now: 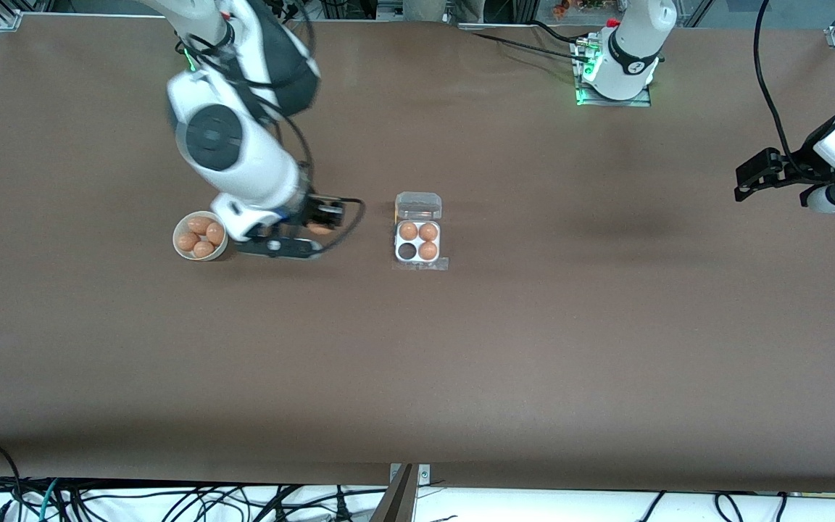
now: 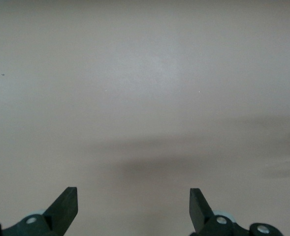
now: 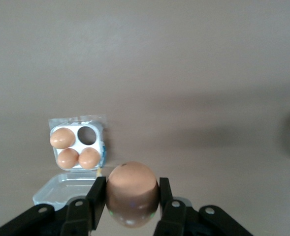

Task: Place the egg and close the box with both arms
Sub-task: 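Carry the egg to the clear carton and lower it into the empty slot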

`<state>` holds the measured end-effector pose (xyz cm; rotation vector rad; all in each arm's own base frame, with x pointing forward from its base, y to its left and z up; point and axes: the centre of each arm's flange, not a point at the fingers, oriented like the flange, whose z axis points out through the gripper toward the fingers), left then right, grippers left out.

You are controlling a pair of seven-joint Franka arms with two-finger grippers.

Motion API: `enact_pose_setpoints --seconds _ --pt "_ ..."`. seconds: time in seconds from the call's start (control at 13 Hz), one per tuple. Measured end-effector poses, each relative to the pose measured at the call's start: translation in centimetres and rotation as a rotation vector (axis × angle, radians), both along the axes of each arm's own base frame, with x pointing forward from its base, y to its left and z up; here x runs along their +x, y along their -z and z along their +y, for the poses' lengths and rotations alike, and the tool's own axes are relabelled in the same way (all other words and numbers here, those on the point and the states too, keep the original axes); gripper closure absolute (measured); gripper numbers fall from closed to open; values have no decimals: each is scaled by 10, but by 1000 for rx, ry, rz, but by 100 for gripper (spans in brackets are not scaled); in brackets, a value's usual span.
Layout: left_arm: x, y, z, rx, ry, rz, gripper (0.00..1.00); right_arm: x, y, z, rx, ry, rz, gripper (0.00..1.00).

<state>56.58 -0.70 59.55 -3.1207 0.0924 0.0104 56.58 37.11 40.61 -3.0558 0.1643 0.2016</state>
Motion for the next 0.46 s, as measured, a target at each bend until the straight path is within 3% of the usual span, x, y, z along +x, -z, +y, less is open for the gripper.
enact_pose_setpoints --seconds 0.46 --pt "0 0 0 0 0 0 0 -17 106 85 -18 -16 -24 52"
